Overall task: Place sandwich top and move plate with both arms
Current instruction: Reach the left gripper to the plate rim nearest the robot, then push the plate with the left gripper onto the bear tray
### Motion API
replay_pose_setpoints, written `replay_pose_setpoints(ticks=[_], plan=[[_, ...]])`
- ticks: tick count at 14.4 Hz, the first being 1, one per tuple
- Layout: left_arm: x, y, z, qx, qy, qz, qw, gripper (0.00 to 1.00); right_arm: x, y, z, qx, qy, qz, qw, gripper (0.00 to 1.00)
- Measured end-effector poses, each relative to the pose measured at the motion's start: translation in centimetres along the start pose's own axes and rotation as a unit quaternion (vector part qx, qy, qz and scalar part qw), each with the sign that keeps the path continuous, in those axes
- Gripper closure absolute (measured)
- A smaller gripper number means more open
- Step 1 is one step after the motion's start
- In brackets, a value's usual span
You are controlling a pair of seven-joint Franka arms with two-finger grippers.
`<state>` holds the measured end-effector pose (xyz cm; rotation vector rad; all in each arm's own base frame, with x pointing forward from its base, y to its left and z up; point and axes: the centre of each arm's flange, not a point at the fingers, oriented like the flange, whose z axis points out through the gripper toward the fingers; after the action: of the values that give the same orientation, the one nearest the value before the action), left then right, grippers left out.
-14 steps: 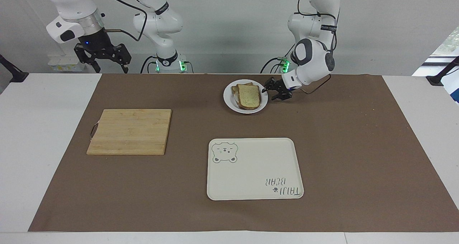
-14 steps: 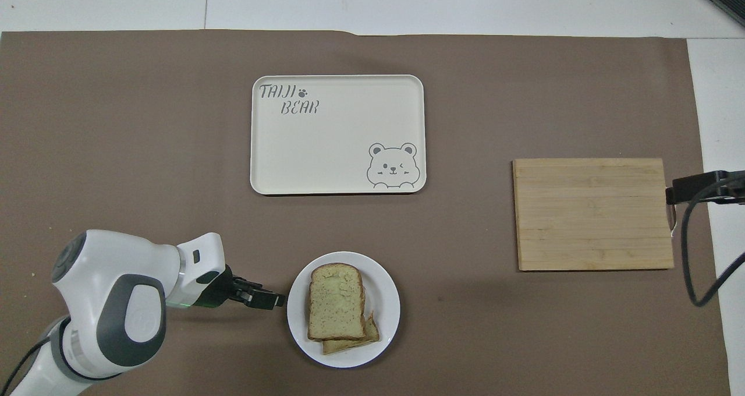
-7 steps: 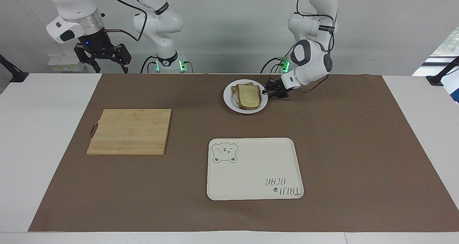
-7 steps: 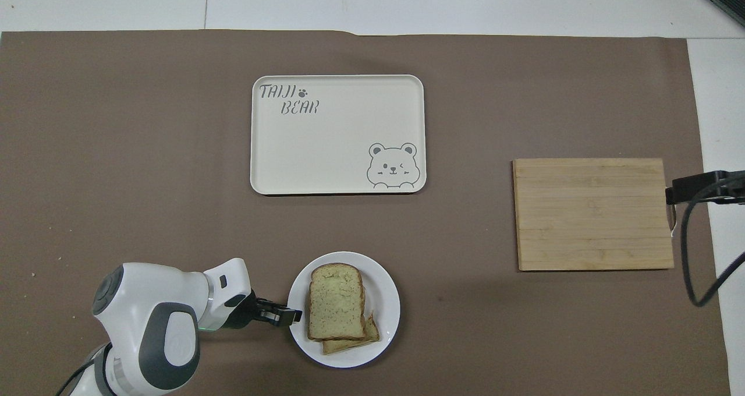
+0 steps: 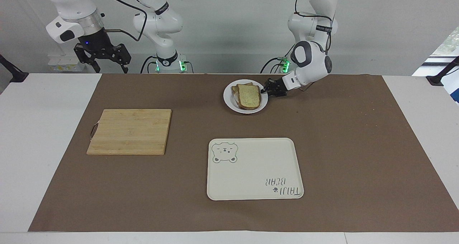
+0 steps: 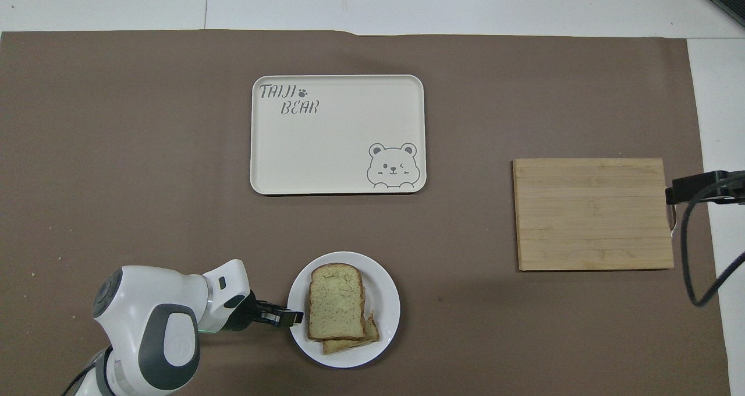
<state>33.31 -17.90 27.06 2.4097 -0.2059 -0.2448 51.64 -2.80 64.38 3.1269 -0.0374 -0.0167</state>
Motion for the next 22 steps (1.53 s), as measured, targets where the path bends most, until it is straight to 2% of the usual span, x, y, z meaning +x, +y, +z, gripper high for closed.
replay_pose_setpoints(ticks=[3, 4, 5, 6, 12, 14, 19, 22], plan=[[-0.2, 0.0, 0.2, -0.01, 0.004, -0.012, 1.0, 0.63, 0.0, 0.0, 0.0, 0.0, 0.0, 0.0, 1.0, 0.0], [-0.2, 0.0, 0.2, -0.014, 0.005, -0.016, 1.0, 0.69, 0.0, 0.0, 0.0, 0.0, 0.0, 0.0, 1.0, 0.0], [-0.2, -0.1, 0.3, -0.017, 0.007, -0.019, 1.0, 0.83, 0.0, 0.0, 0.0, 0.0, 0.0, 0.0, 1.0, 0.0], [-0.2, 0.1, 0.1, -0.024, 0.009, -0.022, 0.999, 0.91, 0.0, 0.0, 0.0, 0.0, 0.0, 0.0, 1.0, 0.0], [-0.2, 0.4, -0.2, -0.056, 0.024, -0.041, 0.997, 0.92, 0.0, 0.0, 0.0, 0.0, 0.0, 0.0, 1.0, 0.0], [0.3, 0.5, -1.1, -0.081, 0.023, -0.045, 0.995, 0.95, 0.0, 0.0, 0.0, 0.0, 0.0, 0.0, 1.0, 0.0], [3.7, -0.5, -7.2, -0.133, 0.066, -0.061, 0.987, 0.95, 0.0, 0.1, 0.0, 0.0, 0.0, 0.001, 1.0, 0.0], [7.3, -0.5, -10.4, -0.144, 0.096, -0.057, 0.983, 0.95, 0.1, 0.1, 0.1, 0.0, 0.001, 0.001, 1.0, 0.0]])
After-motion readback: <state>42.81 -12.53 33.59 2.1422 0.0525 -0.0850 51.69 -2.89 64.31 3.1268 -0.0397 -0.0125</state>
